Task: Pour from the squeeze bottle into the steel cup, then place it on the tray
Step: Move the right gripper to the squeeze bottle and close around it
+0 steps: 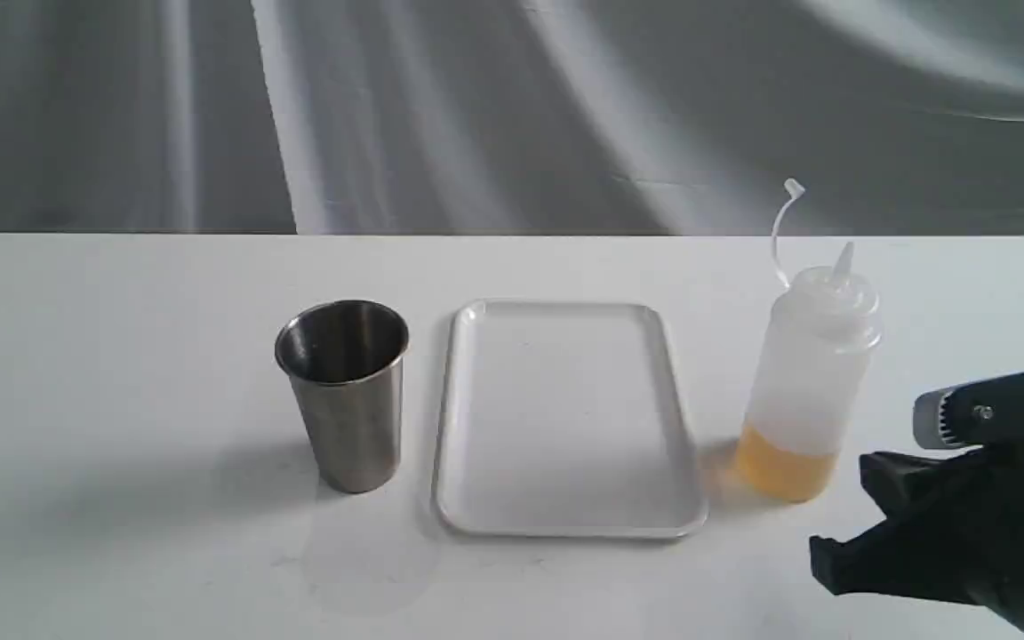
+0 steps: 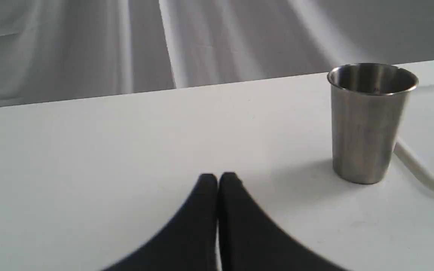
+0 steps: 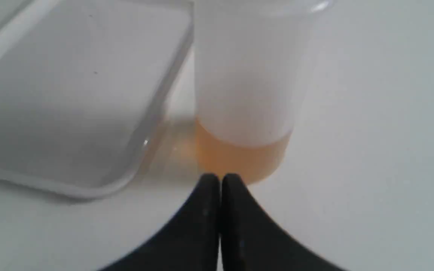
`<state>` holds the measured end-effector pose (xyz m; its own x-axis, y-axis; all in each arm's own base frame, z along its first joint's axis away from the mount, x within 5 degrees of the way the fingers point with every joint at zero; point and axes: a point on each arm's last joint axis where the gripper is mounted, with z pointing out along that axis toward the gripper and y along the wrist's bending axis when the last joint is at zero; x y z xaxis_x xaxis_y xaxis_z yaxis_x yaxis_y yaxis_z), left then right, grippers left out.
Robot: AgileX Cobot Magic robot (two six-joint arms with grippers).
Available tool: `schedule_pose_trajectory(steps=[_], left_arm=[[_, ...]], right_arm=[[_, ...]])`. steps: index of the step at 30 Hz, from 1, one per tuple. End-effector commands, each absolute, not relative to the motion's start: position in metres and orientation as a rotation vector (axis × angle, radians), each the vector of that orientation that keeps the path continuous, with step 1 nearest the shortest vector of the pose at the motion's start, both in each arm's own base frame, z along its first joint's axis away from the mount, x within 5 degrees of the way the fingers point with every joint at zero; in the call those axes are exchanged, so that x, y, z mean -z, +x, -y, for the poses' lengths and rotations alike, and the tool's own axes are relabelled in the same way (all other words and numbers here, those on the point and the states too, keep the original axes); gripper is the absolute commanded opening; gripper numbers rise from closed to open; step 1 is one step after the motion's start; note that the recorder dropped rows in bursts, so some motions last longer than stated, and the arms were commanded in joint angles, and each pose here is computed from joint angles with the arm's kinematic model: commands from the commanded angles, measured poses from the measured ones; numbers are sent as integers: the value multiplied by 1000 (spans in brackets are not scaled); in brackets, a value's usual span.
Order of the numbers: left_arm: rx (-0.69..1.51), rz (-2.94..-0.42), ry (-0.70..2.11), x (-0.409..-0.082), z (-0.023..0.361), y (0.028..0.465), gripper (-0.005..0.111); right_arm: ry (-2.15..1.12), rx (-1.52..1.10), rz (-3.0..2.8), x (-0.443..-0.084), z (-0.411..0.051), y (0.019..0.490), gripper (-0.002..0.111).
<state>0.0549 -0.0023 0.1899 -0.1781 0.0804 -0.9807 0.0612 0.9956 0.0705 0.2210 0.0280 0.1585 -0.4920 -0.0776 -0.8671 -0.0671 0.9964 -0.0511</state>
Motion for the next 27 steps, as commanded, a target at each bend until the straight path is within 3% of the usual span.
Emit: schedule_pose_trajectory(steps=[1, 12, 15, 18, 25, 27], left_arm=[[-8, -1746, 105, -189, 3, 55, 0], [-10, -1746, 107, -189, 3, 55, 0], [-10, -1746, 107, -189, 3, 55, 0], [-8, -1746, 105, -189, 3, 55, 0], [-8, -1746, 105, -189, 3, 55, 0], [-8, -1746, 105, -189, 3, 55, 0]], right_arm=[[-48, 49, -2108, -145, -24, 225, 0], [-29, 64, -2099, -140, -23, 228, 1], [-24, 61, -2099, -140, -23, 228, 5], [1, 44, -2109, -139, -23, 227, 21], [34, 23, -2121, -138, -23, 227, 84], [34, 23, -2121, -138, -23, 227, 94]])
